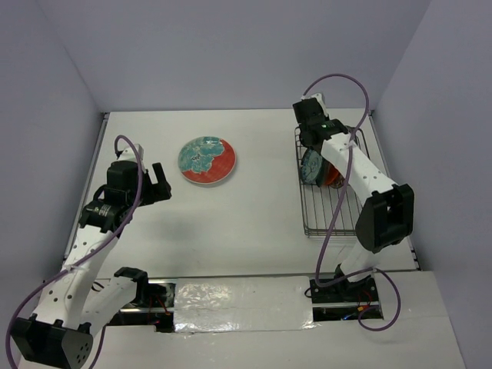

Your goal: Unload the plates from the dish rack

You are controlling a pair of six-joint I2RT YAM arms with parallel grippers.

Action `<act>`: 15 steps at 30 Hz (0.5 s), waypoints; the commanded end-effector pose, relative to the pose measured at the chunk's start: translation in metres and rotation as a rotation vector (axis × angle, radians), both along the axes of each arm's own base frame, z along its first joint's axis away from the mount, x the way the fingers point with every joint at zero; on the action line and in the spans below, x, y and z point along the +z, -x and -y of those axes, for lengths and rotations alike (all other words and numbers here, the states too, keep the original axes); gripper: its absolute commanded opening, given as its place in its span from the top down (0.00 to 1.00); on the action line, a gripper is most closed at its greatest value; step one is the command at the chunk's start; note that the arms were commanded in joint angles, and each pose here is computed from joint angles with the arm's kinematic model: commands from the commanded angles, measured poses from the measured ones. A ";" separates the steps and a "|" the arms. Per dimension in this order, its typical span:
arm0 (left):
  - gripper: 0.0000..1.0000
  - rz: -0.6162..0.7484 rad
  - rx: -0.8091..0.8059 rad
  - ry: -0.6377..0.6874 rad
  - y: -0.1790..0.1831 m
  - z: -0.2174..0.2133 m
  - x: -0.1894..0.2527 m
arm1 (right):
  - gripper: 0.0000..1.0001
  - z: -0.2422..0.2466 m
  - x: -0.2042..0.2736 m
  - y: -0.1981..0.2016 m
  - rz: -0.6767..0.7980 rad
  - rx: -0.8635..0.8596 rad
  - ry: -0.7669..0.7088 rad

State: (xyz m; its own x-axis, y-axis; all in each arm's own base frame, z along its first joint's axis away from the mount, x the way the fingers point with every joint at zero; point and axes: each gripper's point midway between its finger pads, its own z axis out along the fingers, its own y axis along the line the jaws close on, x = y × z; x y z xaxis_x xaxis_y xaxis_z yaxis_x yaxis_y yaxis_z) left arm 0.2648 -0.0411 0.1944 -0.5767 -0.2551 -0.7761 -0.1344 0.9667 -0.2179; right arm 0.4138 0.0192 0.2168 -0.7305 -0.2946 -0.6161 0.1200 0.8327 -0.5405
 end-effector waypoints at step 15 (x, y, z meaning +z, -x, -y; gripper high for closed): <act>0.00 0.023 -0.020 -0.015 -0.008 0.002 0.005 | 1.00 0.017 0.169 0.046 0.405 -0.053 0.003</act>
State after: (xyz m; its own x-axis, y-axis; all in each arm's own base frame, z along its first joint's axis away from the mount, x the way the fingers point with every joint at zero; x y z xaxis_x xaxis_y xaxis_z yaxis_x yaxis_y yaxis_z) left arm 0.2660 -0.0415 0.1900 -0.5902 -0.2526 -0.7667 -0.1375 0.9673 -0.2129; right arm 0.3860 0.0142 0.2911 -0.6371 -0.3138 -0.7040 0.1789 0.8282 -0.5311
